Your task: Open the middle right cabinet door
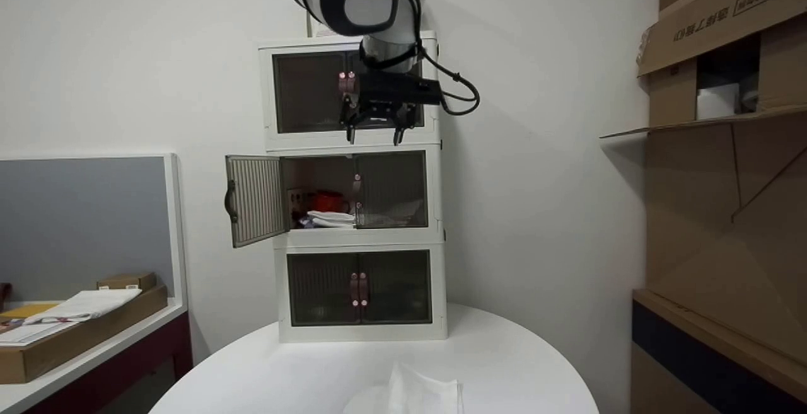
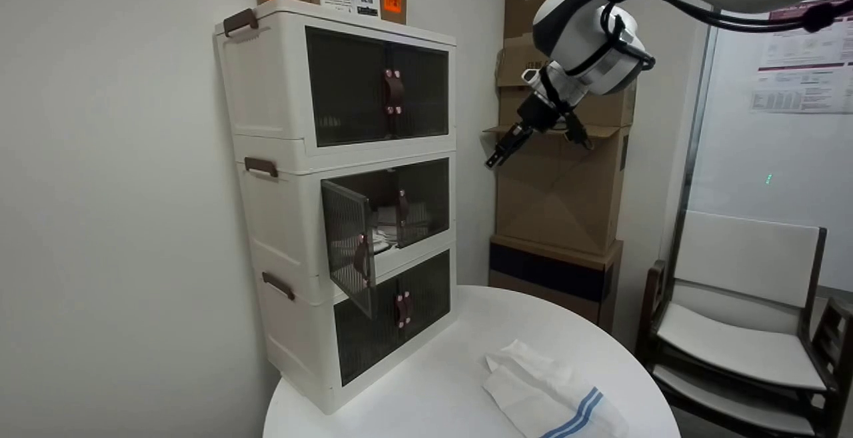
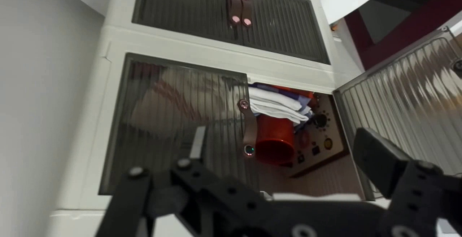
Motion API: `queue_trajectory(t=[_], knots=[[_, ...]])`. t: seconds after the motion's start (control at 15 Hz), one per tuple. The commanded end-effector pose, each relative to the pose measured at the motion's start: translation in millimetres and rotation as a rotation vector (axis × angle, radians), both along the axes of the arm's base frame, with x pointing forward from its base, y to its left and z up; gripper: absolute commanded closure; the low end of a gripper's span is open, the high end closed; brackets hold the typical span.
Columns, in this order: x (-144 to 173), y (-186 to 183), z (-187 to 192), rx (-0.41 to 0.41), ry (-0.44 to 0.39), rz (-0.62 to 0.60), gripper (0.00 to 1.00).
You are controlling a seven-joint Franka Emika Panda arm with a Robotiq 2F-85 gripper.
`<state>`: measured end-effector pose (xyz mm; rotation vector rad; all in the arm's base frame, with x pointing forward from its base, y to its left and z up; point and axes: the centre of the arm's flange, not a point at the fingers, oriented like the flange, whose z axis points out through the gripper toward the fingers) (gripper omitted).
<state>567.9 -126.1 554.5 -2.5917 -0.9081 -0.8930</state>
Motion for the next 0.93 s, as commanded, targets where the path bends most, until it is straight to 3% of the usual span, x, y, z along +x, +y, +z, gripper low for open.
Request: queue_trajectory(t=[0.0,0.13,0.2,0.53,0.67,0.87], knots=[[59,-15,-14,0.050,-0.028,0.199,0.00],[68,-16,-29,0.088,-0.011,0.285,0.00],[35,-3,-29,0.076,-0.013,0.204,0.00],[40,-5,-36,0.084,-0.006,0.209,0.00],[24,-18,-46,0.120,-0.007,0.201,0.00],[30,-39,-57,0.159,-0.046,0.249,0.00]])
